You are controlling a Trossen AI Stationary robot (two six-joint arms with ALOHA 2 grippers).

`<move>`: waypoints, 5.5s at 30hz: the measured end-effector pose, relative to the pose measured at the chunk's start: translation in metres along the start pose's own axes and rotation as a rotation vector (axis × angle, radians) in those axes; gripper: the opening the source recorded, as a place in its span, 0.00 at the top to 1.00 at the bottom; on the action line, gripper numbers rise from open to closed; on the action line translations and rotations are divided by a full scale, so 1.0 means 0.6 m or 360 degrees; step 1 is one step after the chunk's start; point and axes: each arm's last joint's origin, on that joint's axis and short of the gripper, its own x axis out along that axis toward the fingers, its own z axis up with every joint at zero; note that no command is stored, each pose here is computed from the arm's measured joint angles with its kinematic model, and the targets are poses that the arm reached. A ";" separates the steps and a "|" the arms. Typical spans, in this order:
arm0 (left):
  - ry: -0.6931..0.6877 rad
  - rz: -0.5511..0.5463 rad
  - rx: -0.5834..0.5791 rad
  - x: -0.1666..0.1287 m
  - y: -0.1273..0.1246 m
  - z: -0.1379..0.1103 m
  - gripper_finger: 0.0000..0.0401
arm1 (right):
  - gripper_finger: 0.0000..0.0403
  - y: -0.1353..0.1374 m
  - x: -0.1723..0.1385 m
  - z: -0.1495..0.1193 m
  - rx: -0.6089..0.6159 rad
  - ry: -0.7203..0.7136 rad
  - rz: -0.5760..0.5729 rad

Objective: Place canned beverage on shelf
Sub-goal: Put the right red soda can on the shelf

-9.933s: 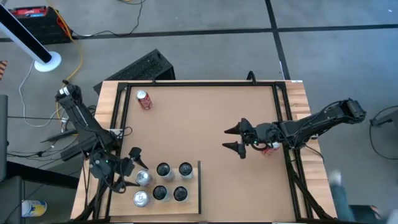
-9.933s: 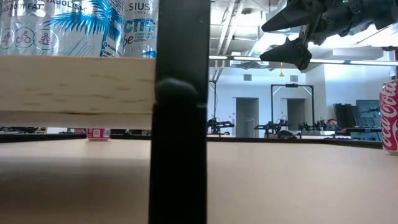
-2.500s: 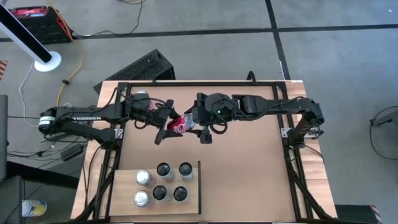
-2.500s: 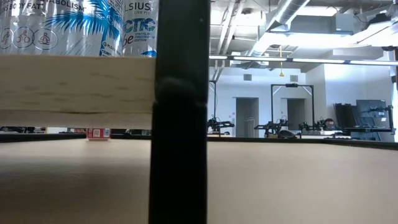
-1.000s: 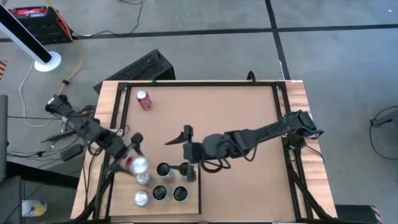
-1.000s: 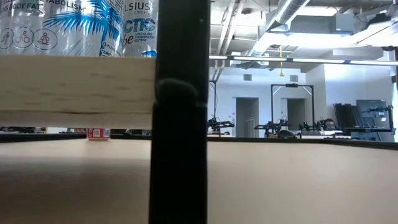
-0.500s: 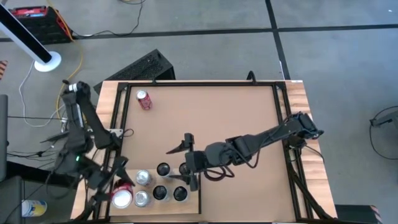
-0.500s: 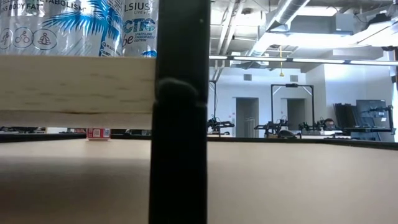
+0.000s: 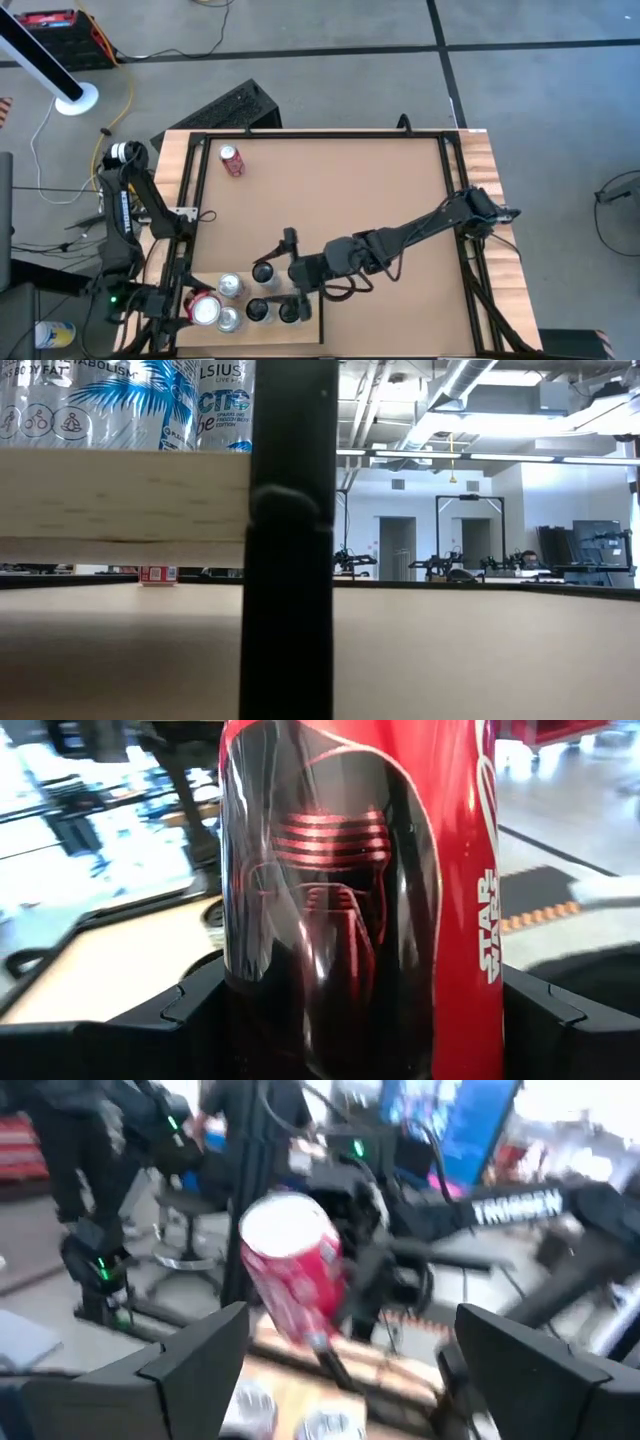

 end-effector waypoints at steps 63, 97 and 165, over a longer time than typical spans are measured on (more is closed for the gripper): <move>0.0200 0.0346 0.0055 0.090 0.121 -0.004 0.30 | 0.06 -0.044 0.048 -0.063 -0.0316 0.0029 -0.0325; -0.0123 0.0262 0.0273 0.131 0.157 0.049 0.30 | 0.06 -0.052 0.048 -0.055 -0.0198 -0.0096 -0.0264; 0.0453 0.0047 0.0281 0.166 0.219 0.108 0.03 | 0.19 -0.102 0.051 -0.114 -0.0337 0.0377 -0.0304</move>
